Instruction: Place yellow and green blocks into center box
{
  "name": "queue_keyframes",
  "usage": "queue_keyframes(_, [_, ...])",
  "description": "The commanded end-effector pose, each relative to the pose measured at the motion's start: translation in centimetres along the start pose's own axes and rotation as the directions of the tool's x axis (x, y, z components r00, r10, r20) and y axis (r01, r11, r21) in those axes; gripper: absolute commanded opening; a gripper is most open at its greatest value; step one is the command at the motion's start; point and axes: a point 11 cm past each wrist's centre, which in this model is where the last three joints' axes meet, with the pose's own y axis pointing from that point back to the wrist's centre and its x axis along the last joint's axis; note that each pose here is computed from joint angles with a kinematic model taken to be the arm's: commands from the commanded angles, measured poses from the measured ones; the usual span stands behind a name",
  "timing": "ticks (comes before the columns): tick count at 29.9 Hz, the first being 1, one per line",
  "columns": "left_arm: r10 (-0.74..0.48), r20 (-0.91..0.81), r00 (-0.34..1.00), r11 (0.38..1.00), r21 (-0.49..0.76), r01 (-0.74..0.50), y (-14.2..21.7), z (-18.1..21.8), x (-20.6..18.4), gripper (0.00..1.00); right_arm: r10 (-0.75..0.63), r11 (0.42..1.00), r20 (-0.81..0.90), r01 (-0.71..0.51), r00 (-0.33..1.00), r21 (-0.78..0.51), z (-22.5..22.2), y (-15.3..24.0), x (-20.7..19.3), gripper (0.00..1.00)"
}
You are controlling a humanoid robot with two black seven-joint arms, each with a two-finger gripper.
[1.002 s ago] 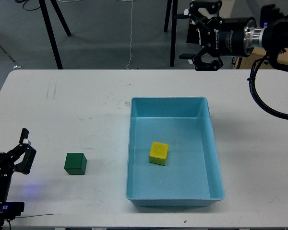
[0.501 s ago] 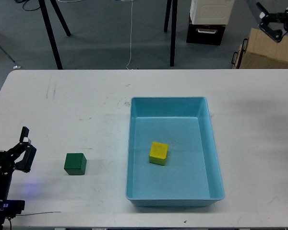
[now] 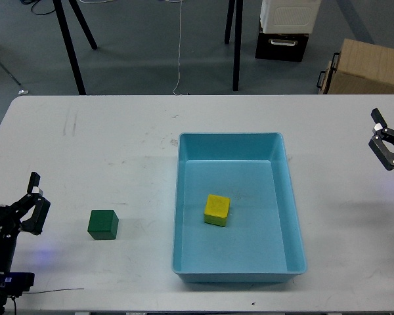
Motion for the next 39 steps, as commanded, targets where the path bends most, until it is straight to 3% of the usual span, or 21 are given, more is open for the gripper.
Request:
queue_keyframes(1, [-0.003, 0.002, 1.000, 1.000, -0.005, 0.003, 0.0, 0.1, -0.1, 1.00, 0.004, 0.998, 0.036, -0.006, 0.999, 0.058, -0.1, 0.9, 0.5, 1.00])
queue_keyframes(4, [-0.005, 0.003, 1.000, 1.000, -0.019, 0.005, 0.1, 0.4, -0.2, 1.00, 0.006, 0.998, 0.036, -0.009, 0.999, 0.069, -0.3, 1.0, 0.7, 1.00])
queue_keyframes(11, [-0.021, -0.017, 1.000, 0.978, -0.210, 0.017, -0.1, 2.5, -0.4, 1.00, 0.033, 0.999, -0.014, -0.032, 0.999, 0.023, -0.8, 1.3, 0.6, 1.00])
queue_keyframes(15, [-0.061, -0.007, 0.998, 0.977, -0.206, 0.058, -1.3, 2.7, -1.2, 1.00, 0.029, 1.000, -0.052, -0.029, 0.998, 0.003, -1.5, 0.9, 0.0, 1.00])
queue_keyframes(22, [-0.206, 0.088, 0.975, 0.936, -0.272, 0.222, -4.5, 6.9, -5.3, 1.00, 0.047, 0.998, -0.131, -0.052, 0.990, -0.034, -3.0, 1.1, -0.8, 1.00])
queue_keyframes(32, [-0.327, 0.332, 0.885, 0.933, -0.036, 0.358, -8.2, 9.5, -13.0, 1.00, 0.044, 0.999, -0.082, -0.045, 0.996, -0.014, -1.9, 1.2, -0.1, 1.00])
queue_keyframes(39, [-0.379, 0.551, 0.744, 0.924, 0.180, 0.337, -10.7, 9.5, -17.3, 1.00, 0.035, 0.999, -0.056, -0.035, 0.998, -0.004, -0.2, 1.4, 0.8, 1.00])
